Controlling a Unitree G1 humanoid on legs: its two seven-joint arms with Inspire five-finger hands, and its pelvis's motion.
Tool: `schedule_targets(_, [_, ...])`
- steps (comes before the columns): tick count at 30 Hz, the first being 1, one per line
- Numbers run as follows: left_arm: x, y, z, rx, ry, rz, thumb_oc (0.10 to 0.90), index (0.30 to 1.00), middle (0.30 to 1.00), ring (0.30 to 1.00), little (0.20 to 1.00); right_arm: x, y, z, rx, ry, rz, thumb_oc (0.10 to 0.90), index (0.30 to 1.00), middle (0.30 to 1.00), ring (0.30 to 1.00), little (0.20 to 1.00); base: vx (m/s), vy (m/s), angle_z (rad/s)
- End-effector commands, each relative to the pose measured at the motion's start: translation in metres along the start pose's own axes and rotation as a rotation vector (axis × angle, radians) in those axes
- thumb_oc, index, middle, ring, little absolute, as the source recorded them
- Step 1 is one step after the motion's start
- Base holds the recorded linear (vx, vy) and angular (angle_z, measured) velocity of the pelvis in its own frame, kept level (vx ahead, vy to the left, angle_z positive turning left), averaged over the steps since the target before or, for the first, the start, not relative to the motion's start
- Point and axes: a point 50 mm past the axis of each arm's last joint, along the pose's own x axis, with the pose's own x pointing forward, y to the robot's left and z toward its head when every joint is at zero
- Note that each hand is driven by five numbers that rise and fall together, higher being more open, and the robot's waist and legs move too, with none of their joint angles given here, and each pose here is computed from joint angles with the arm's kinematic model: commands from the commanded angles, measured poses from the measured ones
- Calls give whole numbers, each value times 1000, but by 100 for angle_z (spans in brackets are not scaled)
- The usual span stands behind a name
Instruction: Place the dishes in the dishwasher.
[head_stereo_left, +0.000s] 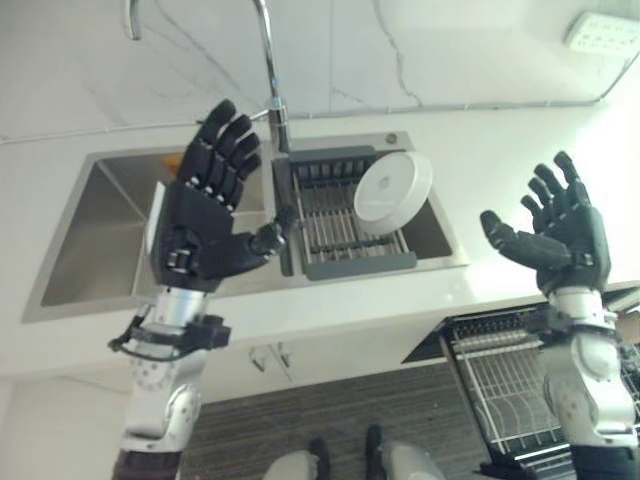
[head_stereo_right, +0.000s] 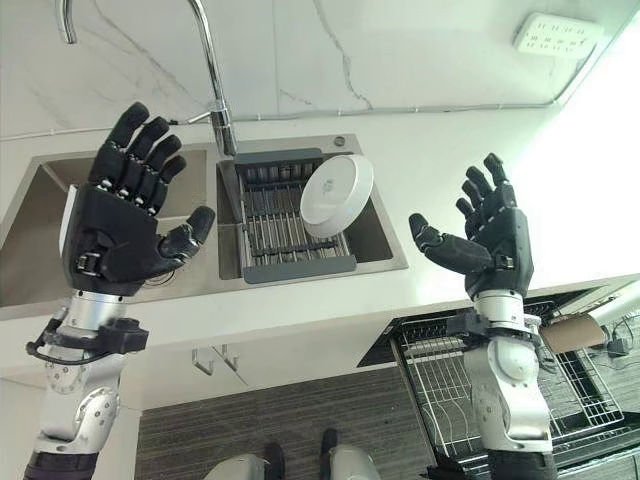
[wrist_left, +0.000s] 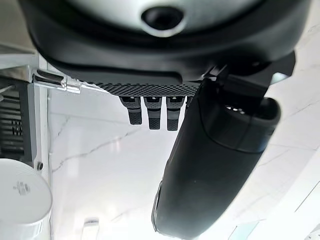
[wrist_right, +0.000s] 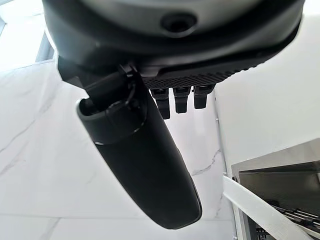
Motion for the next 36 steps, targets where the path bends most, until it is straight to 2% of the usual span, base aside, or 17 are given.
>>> schedule_targets(1, [13, -8, 27, 23, -168, -76, 800, 900, 900, 900, 900, 20, 8, 36, 38, -195, 81, 800, 900, 900, 900, 900, 21, -22, 3])
schedule_targets(8, [21, -16, 18, 5, -144, -121, 800, 900, 900, 900, 900, 38, 18, 15, 204, -67, 137, 800, 900, 900, 900, 900, 3, -7, 2])
schedule_targets(21, [29, -17, 11, -3, -110, -149, 800, 900, 900, 900, 900, 62, 14, -21, 267, 200, 52, 800, 900, 900, 900, 900, 27, 3, 9])
schedule_targets(36, [33, -17, 6, -11, -78, -135, 800, 900, 900, 900, 900, 71, 11, -37, 342, 322, -16, 800, 900, 900, 900, 900, 6, 11, 1])
